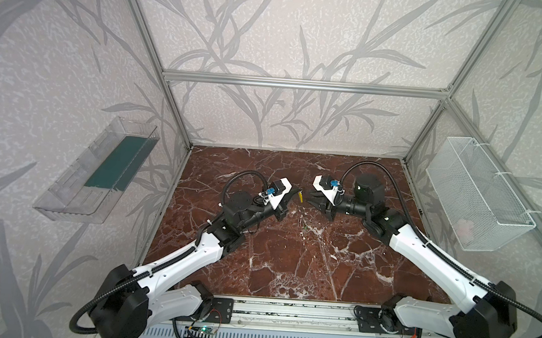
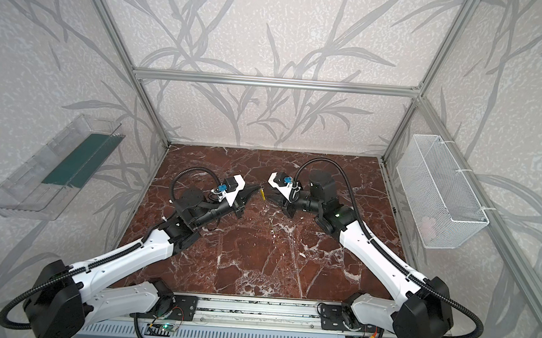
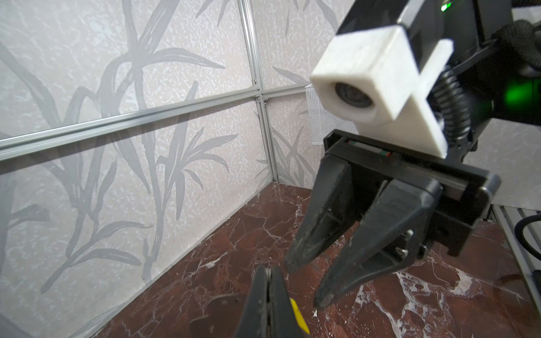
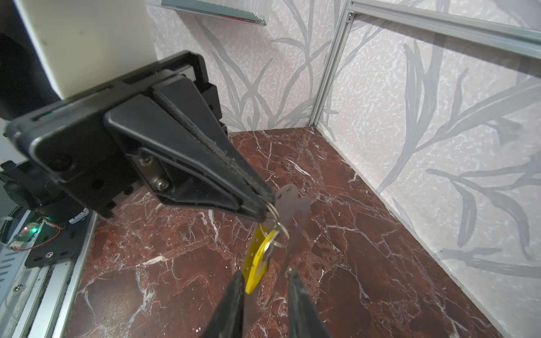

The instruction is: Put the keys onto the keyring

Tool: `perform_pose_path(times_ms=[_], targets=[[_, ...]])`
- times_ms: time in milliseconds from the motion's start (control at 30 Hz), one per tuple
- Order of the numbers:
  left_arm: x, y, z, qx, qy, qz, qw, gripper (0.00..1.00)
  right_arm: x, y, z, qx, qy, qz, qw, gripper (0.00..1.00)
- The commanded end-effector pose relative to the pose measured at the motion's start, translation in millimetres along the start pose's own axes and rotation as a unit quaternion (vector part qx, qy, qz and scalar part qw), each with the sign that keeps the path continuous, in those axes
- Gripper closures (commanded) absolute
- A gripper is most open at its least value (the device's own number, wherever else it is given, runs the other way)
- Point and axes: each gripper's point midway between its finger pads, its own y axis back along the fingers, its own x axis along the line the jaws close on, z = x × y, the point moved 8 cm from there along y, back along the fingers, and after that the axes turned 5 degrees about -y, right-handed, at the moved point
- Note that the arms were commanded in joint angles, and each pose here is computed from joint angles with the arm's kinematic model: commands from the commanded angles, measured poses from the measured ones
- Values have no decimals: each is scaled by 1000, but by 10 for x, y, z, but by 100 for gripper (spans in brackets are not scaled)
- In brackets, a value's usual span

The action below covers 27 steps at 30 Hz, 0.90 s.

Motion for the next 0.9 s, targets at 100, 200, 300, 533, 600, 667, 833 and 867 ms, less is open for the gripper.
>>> perform_pose_path(times_ms=[100, 200, 300, 533, 600, 667, 833, 867], targets=[[-2, 10, 151, -57, 12, -7, 998, 100, 14, -30, 114, -46, -7, 20, 999, 75], [-6, 10, 152, -59, 14, -9, 998, 100, 17, -41, 123, -50, -8, 27, 998, 80], [-8, 3, 156, -61, 15, -11, 998, 100, 25, -62, 119, -46, -10, 40, 998, 85], [-11, 4, 172, -67, 13, -14, 998, 100, 31, -93, 95, -38, -15, 54, 998, 92], [-11, 4, 179, -69, 12, -14, 997, 100, 33, -98, 94, -36, -14, 56, 998, 94], [-14, 5, 186, -71, 11, -15, 997, 100, 34, -100, 96, -35, -14, 60, 997, 96], [-11, 11, 193, -74, 11, -15, 997, 100, 42, -118, 79, -28, -15, 69, 997, 100], [-9, 12, 198, -75, 10, -15, 997, 100, 38, -117, 73, -27, -16, 68, 997, 100]])
